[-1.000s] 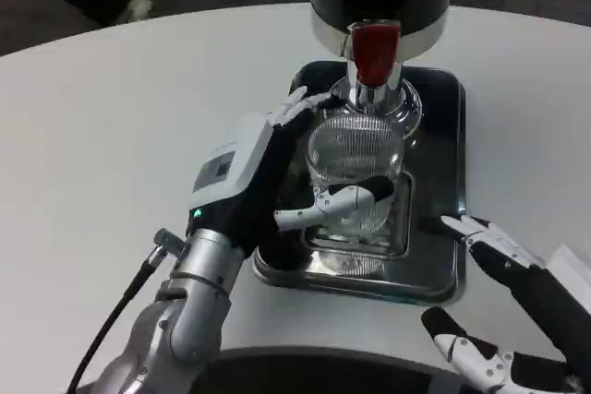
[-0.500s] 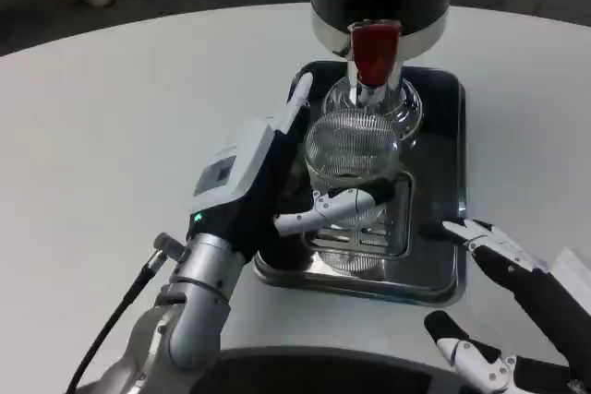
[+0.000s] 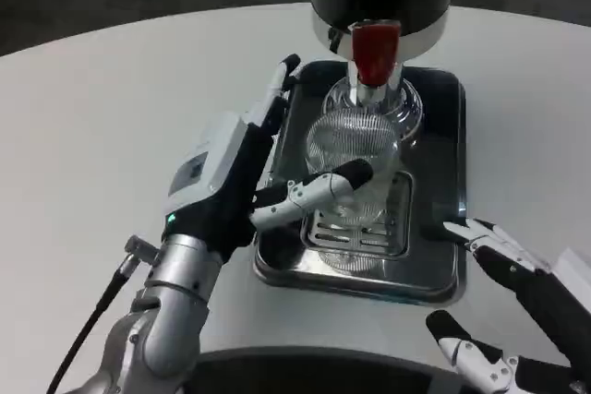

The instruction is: Grasp the cup under the faucet to collect the drink, then remove the cup.

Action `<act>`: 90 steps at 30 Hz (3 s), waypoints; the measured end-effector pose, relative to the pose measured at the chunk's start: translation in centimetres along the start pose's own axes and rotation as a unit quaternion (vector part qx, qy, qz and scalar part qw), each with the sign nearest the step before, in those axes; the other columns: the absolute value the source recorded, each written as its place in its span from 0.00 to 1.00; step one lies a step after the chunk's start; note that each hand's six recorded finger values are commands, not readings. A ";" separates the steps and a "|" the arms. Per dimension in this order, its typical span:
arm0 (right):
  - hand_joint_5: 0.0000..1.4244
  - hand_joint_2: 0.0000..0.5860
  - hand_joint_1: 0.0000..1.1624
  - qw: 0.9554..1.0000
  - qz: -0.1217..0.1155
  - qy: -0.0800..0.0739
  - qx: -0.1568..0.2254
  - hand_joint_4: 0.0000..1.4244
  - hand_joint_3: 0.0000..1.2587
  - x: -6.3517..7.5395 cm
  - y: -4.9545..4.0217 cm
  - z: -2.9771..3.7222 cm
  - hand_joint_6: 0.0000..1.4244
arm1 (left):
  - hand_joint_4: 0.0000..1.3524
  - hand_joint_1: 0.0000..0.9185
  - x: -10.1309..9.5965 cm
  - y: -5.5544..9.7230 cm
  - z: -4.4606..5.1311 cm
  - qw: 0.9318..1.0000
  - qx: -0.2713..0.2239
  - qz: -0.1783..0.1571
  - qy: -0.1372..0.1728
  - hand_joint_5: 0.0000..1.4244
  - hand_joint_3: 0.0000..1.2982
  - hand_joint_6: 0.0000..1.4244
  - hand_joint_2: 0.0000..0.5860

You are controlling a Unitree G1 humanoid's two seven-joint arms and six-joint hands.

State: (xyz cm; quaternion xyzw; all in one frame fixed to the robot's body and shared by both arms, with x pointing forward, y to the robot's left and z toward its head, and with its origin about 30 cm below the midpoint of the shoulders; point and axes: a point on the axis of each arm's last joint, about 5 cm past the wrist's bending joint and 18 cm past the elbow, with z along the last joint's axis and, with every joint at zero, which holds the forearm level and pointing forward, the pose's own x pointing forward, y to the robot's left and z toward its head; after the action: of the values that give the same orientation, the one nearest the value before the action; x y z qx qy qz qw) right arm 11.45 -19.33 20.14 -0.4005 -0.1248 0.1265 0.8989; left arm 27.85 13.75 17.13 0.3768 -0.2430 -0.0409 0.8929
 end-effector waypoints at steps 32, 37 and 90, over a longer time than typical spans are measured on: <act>0.00 0.79 0.53 1.000 -0.002 -0.001 0.006 0.04 0.13 0.0 0.16 0.06 0.00 | 0.00 0.17 -1.6 1.1 0.40 0.997 -0.075 0.001 0.009 0.09 0.00 0.14 0.04; 0.00 0.79 0.53 1.000 -0.002 -0.002 0.006 0.04 0.13 0.1 0.16 0.06 0.00 | 0.00 0.16 -2.1 1.4 0.41 0.996 -0.093 0.001 0.009 0.10 0.00 0.14 0.05; 0.00 0.79 0.53 1.000 -0.002 -0.011 0.007 0.05 0.13 0.4 0.36 0.24 0.00 | 0.15 0.13 0.2 4.5 4.50 0.954 -0.287 -0.039 -0.081 0.21 0.23 0.20 0.13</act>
State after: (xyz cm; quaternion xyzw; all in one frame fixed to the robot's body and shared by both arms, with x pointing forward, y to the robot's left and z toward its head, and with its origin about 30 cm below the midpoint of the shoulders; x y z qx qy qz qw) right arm 11.74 -18.79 20.08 -0.3922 -0.1347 0.1300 0.9006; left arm 25.40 13.94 22.96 0.1091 -0.2776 -0.1742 0.9385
